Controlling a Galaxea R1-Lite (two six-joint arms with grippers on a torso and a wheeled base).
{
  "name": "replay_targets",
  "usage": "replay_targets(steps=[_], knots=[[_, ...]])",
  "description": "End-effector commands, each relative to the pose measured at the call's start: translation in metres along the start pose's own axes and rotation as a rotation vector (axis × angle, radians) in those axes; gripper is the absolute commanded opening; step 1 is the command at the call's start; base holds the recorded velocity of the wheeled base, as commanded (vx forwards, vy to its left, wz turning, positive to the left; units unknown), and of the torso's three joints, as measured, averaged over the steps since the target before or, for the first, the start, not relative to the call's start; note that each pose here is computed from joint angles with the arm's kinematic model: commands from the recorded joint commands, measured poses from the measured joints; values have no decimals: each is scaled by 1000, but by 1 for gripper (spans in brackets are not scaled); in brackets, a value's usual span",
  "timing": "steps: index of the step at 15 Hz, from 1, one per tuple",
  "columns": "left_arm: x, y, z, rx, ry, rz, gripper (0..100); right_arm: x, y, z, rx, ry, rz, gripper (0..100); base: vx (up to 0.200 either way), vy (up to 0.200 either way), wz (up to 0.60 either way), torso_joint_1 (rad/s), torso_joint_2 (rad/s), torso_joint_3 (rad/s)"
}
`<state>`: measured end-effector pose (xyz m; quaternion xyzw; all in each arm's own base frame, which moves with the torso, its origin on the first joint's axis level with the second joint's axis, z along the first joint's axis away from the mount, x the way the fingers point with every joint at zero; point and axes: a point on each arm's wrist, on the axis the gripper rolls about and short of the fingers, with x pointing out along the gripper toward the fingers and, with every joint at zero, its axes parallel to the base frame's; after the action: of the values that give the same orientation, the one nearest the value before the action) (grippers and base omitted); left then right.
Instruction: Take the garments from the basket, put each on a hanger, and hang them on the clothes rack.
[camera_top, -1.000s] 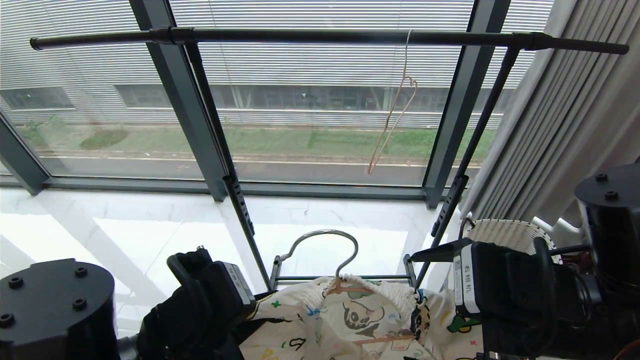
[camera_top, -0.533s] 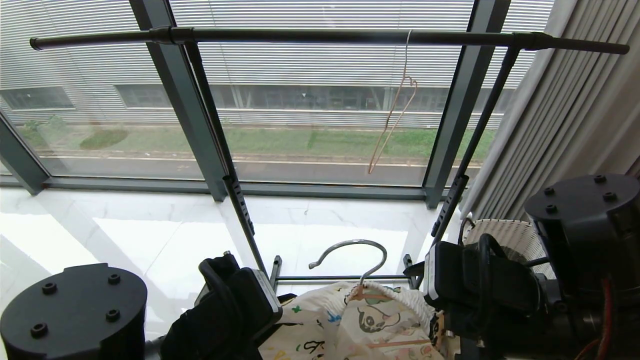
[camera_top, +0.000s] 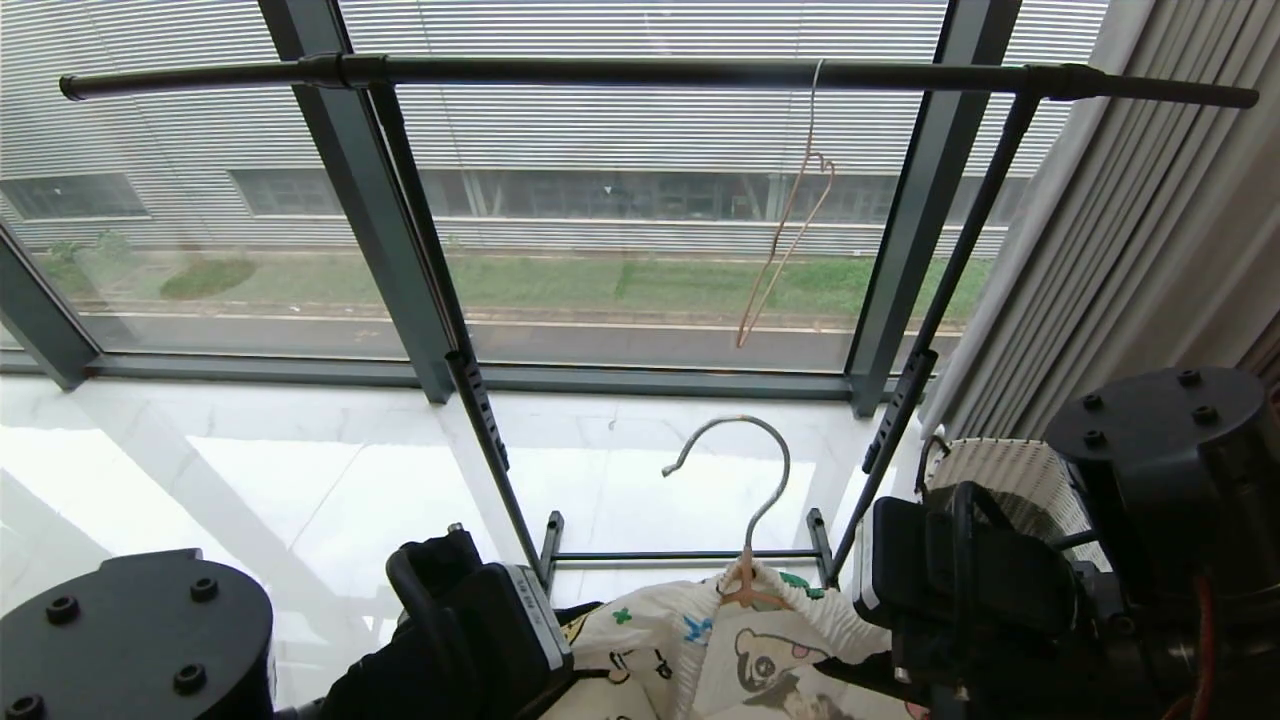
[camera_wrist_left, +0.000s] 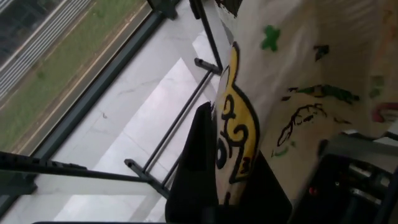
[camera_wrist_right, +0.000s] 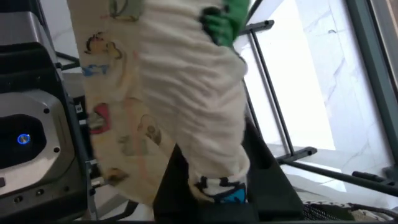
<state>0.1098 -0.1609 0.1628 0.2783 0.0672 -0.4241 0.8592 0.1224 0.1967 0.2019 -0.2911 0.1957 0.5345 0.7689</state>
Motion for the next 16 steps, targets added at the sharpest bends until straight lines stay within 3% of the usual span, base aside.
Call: replay_targets(steps=[1,10,11,16], knots=[[-1,-1,0,3,-3,-6,0,-3,0,-1,4,-7,-7,0,0,0,0,0,0,0],[-1,-1,-1,22,1,-6,0,-18,3,-7,0,-34,-31,0,0,0,0,0,0,0],[-1,-1,-1,20,1,-6,100,-20,3,-6,0,-41,-34,0,0,0,0,0,0,0],[-6,2,0,10,-14,10,100,-29,0,-5,7,-43,-136,0,0,0,0,0,0,0]])
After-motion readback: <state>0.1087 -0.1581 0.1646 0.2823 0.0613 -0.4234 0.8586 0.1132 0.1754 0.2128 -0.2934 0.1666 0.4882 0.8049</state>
